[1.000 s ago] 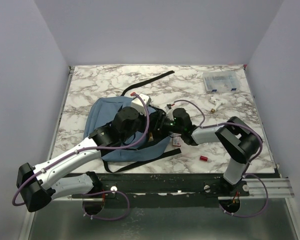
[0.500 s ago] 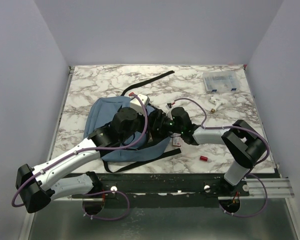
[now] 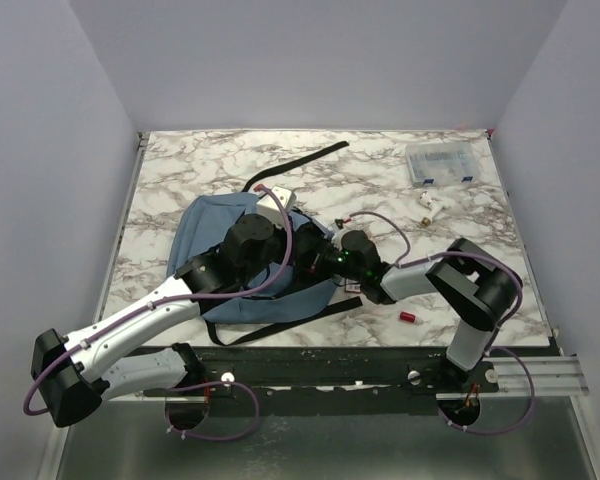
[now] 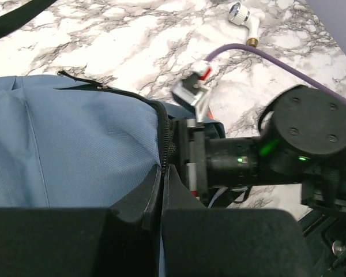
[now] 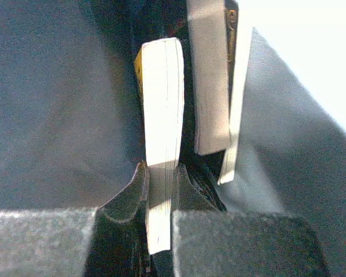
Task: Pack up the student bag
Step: Place the book in the student bag.
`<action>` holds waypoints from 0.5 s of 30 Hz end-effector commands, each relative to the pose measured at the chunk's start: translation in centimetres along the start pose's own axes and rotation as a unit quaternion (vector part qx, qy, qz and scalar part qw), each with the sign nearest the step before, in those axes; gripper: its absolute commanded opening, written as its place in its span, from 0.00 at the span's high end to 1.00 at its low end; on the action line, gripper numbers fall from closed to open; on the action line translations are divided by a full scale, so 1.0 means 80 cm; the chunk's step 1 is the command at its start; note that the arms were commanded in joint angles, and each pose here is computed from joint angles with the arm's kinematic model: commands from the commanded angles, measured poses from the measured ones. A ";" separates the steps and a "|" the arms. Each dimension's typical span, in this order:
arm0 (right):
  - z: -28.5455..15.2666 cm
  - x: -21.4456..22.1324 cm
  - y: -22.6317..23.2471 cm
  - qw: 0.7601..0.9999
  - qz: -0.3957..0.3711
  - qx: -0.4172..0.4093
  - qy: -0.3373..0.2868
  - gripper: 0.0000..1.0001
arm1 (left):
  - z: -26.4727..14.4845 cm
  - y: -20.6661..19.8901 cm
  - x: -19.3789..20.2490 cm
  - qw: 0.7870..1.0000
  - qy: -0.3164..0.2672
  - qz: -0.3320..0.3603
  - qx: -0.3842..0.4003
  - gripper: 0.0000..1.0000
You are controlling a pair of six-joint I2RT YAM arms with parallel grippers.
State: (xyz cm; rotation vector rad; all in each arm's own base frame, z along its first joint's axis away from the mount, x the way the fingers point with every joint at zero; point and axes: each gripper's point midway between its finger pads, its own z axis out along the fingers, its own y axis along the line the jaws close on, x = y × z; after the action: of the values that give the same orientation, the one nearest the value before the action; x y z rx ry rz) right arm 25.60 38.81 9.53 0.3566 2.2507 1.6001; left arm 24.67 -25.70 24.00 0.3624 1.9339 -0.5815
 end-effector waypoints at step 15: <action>0.005 0.006 0.031 0.997 -0.058 0.004 -0.053 0.34 | -0.002 0.015 -0.013 0.998 -0.054 -0.032 -0.024 1.00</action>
State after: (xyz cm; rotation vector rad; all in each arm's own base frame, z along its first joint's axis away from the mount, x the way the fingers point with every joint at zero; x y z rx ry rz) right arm 26.47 40.15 12.59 0.3614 2.1089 1.5085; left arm 25.03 -25.03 24.31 0.2774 1.8907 -0.5917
